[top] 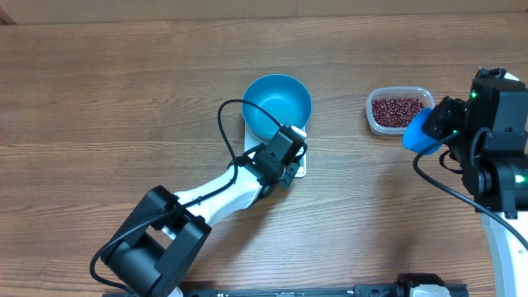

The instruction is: Scoop item into bowl and weigh 150g on scale

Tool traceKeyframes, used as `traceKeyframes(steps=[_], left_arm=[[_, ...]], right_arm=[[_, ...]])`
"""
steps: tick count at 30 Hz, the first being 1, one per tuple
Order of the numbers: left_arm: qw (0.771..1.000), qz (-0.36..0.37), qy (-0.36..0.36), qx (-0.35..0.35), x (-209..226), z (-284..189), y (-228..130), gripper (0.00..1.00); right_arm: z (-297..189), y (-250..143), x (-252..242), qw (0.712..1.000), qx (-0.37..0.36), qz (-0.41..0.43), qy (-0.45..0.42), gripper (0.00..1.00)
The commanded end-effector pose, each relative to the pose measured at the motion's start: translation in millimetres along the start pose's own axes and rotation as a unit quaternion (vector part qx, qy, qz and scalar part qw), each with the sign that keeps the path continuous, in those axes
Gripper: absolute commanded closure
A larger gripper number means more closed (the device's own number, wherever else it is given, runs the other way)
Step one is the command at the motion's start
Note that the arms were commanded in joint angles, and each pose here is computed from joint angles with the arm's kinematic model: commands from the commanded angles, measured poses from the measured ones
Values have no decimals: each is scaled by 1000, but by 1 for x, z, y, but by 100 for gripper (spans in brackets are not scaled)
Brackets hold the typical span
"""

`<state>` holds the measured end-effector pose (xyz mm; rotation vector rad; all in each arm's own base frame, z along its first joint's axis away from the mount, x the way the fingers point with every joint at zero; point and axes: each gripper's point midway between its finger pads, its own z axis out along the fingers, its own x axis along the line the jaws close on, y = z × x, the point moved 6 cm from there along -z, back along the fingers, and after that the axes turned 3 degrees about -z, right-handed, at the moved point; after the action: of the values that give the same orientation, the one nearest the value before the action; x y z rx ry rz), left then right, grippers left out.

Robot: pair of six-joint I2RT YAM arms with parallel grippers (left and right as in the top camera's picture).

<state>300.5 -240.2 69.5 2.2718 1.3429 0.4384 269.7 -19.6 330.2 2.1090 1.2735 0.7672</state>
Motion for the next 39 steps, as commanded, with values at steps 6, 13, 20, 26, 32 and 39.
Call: traceKeyframes(steps=[6, 13, 20, 26, 32, 39], left_arm=[[1000, 9, 7, 7, 4, -5, -2, 96], [999, 0, -3, -49, 8, -62, 22, 44], [999, -7, -28, -27, 11, -105, 10, 1], [998, -19, -21, -55, 19, -143, 10, 0], [994, -26, -9, -102, 28, -174, 16, 0], [995, -24, 9, -94, 35, -186, 6, 0]], right_arm=[[-7, 7, 1, 1000, -16, 3, 5, 96], [-7, 7, 1, 1000, -16, 3, 4, 96], [-7, 7, 1, 1000, -16, 3, 5, 96], [-7, 7, 1, 1000, -16, 3, 5, 96], [-7, 7, 1, 1000, -16, 3, 5, 96], [-7, 7, 1, 1000, -15, 3, 5, 96]])
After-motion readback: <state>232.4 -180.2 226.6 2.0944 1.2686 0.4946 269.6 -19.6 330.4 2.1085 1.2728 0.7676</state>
